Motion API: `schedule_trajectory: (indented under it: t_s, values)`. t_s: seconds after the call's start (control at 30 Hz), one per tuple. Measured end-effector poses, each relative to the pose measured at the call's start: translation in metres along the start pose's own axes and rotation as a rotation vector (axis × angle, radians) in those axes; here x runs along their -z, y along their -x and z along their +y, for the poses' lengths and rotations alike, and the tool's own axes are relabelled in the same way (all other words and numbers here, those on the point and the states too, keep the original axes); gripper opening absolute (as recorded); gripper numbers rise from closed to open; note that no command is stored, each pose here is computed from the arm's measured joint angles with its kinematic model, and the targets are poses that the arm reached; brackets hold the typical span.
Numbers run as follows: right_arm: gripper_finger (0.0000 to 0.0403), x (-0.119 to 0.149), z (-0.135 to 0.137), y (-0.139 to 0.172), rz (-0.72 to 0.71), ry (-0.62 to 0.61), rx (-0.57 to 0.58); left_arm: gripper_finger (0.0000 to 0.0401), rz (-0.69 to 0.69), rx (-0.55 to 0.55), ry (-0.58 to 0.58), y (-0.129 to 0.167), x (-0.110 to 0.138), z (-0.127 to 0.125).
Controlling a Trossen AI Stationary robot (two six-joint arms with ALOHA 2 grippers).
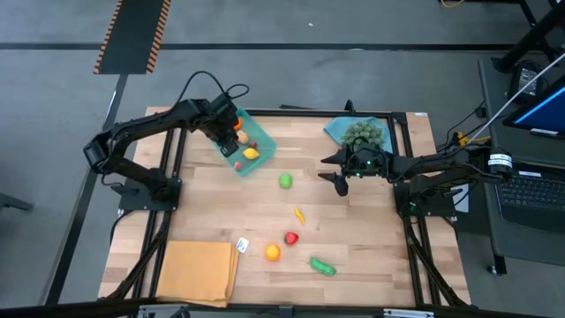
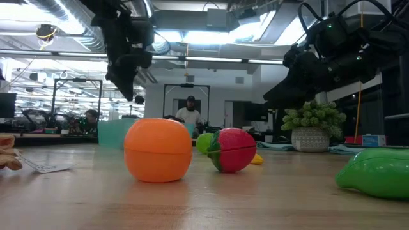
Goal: Pick and placing Produce into tupperware
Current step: Put the black plum into the blue bin
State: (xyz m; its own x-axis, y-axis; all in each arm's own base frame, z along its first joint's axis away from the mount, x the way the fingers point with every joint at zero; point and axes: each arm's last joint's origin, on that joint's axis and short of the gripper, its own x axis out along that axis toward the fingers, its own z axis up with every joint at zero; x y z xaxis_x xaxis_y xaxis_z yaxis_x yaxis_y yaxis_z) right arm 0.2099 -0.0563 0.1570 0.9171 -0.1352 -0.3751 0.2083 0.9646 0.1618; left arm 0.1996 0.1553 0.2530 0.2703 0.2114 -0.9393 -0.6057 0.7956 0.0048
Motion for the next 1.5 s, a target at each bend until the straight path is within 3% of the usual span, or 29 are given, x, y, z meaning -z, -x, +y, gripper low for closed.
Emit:
schedule_trajectory:
  t_s: [0.93,1.5]
  values:
    - [0.0280,0.000,0.000,0.000,0.000,0.000,0.000,0.0000,0.005,0.002,-0.006,-0.011,-0.006,-0.004]
    - [0.0280,0.000,0.000,0.000,-0.001,0.003,0.000,0.0000,0.186,0.013,-0.050,-0.075,-0.014,-0.014]
